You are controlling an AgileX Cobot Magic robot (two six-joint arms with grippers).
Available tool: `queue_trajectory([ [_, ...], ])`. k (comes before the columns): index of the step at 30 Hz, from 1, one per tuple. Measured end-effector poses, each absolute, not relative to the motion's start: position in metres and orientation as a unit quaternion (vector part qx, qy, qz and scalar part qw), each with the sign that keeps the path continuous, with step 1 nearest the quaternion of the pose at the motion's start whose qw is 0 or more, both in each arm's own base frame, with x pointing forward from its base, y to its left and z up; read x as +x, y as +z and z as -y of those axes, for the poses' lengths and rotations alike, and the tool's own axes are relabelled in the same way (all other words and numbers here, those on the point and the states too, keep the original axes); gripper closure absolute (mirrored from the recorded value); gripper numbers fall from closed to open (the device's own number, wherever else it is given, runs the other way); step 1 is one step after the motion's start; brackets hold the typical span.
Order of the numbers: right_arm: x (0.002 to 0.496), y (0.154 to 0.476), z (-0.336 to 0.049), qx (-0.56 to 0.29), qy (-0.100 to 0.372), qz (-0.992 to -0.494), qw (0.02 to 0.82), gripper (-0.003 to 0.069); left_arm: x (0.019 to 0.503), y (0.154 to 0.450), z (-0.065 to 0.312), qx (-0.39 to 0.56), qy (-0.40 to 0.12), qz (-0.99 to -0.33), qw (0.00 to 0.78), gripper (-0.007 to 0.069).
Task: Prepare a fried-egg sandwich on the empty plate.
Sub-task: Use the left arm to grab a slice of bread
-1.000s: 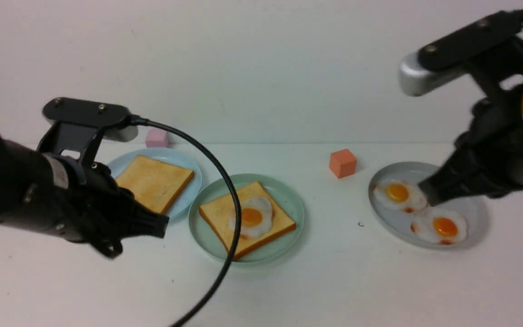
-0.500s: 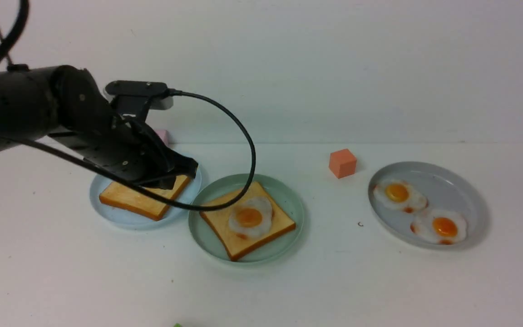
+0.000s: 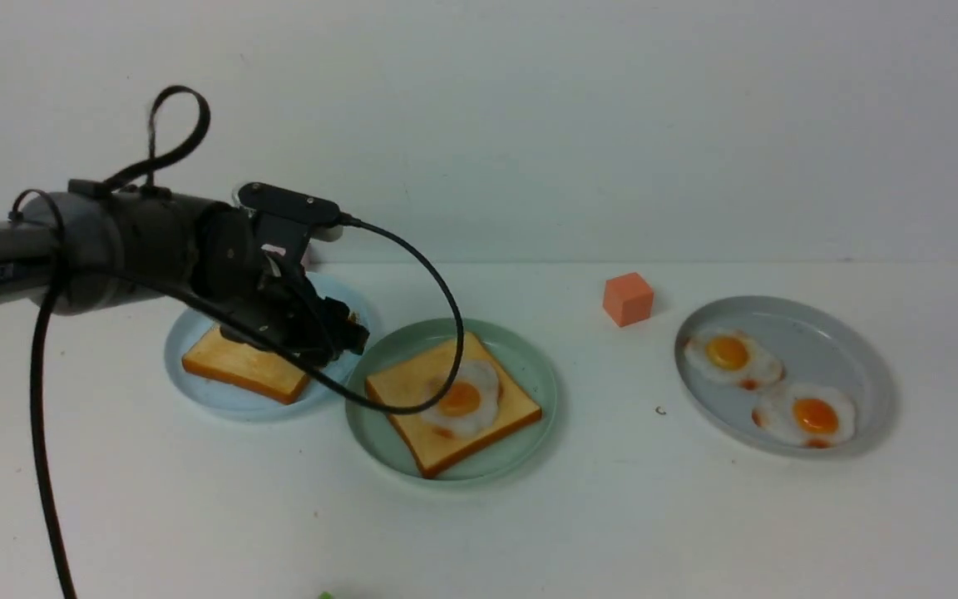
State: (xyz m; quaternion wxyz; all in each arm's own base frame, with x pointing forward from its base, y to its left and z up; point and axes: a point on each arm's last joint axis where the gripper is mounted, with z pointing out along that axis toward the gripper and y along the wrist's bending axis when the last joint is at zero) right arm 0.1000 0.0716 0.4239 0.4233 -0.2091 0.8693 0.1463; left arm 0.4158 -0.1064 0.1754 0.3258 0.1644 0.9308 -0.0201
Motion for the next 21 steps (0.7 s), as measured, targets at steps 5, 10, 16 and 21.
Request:
queue_trajectory([
  [5,0.1,0.423,-0.071,-0.209,0.146,-0.871,0.421,0.0652,0.42,0.157,0.107,0.178,-0.01,-0.931,0.318,0.0179],
  [10,0.098,0.423,-0.071,-0.209,0.151,-0.873,0.414,0.0652,0.422,0.153,0.107,0.184,-0.006,-0.93,0.318,0.0216],
  [16,0.097,0.423,-0.071,-0.209,0.154,-0.874,0.41,0.0648,0.424,0.148,0.106,0.187,-0.002,-0.931,0.314,0.0316],
  [21,0.096,0.423,-0.072,-0.209,0.155,-0.875,0.409,0.0645,0.426,0.146,0.105,0.197,0.005,-0.929,0.314,0.0455],
])
